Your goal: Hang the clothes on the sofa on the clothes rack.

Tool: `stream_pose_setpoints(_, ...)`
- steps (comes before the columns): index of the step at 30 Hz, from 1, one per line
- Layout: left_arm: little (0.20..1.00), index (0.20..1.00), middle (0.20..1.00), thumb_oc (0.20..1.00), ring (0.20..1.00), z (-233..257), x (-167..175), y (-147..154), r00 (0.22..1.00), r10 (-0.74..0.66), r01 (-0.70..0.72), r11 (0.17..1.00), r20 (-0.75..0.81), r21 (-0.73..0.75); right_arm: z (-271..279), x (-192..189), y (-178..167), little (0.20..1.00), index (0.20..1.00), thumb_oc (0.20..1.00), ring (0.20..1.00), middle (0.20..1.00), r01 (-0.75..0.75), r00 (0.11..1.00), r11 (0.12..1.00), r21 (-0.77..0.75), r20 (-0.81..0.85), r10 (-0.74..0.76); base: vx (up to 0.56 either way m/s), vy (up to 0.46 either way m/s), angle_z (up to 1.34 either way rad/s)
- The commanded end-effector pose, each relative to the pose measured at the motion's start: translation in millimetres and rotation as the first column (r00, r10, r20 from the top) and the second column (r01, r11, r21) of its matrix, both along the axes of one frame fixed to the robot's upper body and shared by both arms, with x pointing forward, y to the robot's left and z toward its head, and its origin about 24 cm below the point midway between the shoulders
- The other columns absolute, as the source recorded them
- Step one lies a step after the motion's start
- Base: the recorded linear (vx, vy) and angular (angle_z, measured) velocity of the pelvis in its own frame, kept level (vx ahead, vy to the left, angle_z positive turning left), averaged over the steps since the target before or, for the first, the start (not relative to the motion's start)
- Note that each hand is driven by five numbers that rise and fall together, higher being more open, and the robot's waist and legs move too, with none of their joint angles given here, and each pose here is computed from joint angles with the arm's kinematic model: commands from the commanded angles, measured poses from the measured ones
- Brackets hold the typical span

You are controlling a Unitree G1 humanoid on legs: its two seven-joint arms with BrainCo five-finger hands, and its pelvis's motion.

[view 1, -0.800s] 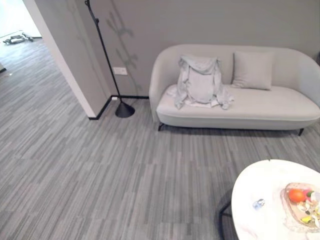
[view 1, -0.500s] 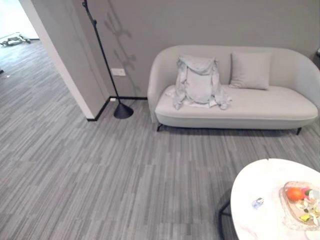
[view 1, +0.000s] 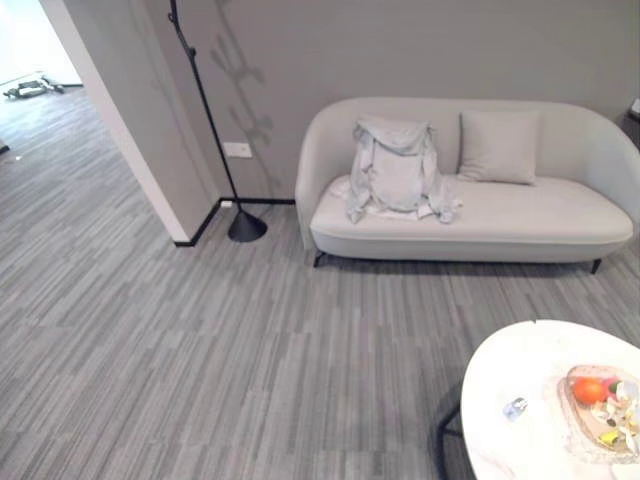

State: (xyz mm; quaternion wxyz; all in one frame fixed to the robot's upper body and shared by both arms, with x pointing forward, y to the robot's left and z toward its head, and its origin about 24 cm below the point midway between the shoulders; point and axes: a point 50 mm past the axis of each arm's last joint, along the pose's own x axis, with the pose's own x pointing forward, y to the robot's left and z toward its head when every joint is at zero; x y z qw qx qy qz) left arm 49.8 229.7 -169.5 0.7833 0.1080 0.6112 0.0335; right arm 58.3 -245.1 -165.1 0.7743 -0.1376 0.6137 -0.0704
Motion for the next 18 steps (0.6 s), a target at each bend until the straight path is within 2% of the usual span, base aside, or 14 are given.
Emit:
stream_pose_setpoints(1,1.0,1.0,1.0,1.0,1.0,3.2,23.0,2.5,0.999,-0.014,0.014,1.0,0.044,0.018,8.0,23.7,-14.1,1.0,1.0,1.0,1.0,1.0,0.02,0.997,0.998,-0.052,0.074,-0.016,0.0,0.0,0.0)
stream_pose_setpoints(18,1.0,1.0,1.0,1.0,1.0,3.3,24.4,2.2,0.999,-0.026,0.025,1.0,0.046,0.02,7.8,22.6,-14.7,1.0,1.0,1.0,1.0,1.0,0.013,0.998,0.998,-0.058,0.066,-0.009,0.0,0.0,0.0)
